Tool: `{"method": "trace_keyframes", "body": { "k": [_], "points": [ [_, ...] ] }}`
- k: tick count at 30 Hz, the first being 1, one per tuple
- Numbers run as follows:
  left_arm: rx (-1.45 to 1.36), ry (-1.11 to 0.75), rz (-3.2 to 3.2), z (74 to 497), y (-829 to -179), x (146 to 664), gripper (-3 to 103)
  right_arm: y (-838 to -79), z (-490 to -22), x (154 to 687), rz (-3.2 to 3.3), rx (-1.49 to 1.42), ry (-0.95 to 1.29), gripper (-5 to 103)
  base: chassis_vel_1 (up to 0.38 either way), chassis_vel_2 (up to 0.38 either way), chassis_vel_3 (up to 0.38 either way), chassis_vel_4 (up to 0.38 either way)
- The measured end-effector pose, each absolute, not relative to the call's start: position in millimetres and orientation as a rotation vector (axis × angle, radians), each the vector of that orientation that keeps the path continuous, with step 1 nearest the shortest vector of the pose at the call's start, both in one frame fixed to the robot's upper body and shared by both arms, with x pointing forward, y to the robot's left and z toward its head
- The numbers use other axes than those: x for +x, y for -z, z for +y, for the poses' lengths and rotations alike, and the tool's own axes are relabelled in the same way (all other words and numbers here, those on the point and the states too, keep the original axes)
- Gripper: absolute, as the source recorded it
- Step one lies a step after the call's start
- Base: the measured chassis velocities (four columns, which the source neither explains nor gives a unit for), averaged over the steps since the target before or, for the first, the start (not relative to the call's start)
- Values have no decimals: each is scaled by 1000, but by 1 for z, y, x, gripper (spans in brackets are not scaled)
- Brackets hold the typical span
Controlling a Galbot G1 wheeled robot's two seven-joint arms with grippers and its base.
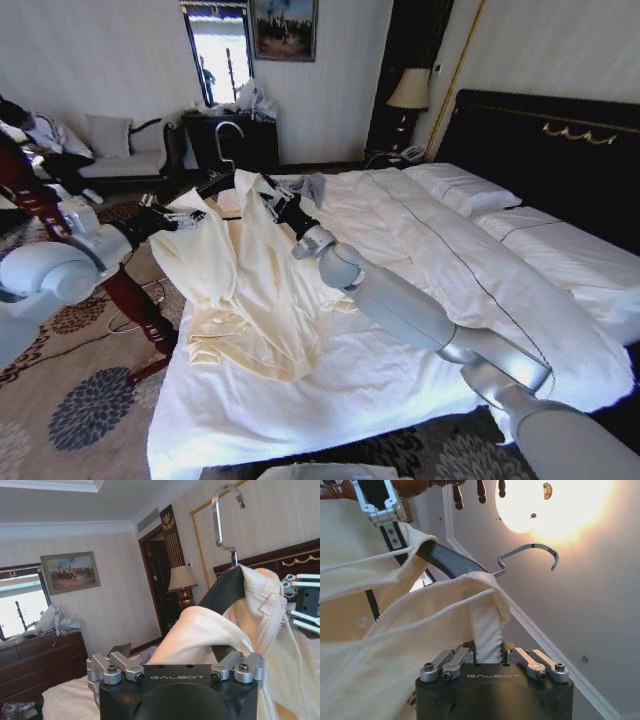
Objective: Pick up the clothes from the bed and hang them on the clothes hanger.
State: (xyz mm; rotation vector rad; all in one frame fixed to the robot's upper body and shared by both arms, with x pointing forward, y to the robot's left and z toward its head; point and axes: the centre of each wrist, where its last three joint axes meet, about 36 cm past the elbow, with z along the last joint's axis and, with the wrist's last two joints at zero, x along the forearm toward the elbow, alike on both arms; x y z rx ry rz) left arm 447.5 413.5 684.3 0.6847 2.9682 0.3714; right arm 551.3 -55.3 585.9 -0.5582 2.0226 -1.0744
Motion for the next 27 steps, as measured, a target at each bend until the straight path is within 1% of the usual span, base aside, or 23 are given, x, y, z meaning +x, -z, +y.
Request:
{"method": "trace_keyframes", "body": {
  "k": [2,3,4,6,7,10,12,14,18,20,27],
  "points": [
    [697,-361,2957,410,-686,449,81,-585,-55,551,2018,-563,1078,23,0,0,0,0],
    [701,-353,2952,408,-687,451,81,-584,-55,550,2019,-564,1080,23,0,0,0,0],
    [713,-347,2950,405,-687,452,70,-584,-55,550,2018,-564,1081,23,0,0,0,0],
    [719,-341,2948,404,-686,454,70,-584,-55,550,2016,-562,1083,23,0,0,0,0],
    [725,-337,2948,402,-686,455,65,-584,-56,551,2015,-559,1084,23,0,0,0,0],
    [746,-300,2955,398,-682,459,55,-587,-57,552,2005,-550,1086,23,0,0,0,0],
    [751,-291,2955,397,-681,460,55,-587,-58,553,2002,-548,1087,24,0,0,0,0],
    [759,-274,2959,396,-679,460,51,-587,-59,554,2000,-547,1088,25,0,0,0,0],
    [771,-258,2962,395,-678,458,51,-586,-61,555,1999,-547,1086,25,0,0,0,0],
    [773,-257,2957,394,-678,456,48,-586,-60,556,2008,-549,1076,25,0,0,0,0],
    [735,-299,2939,394,-674,452,48,-587,-52,554,2041,-550,1041,26,0,0,0,0]
  ]
}}
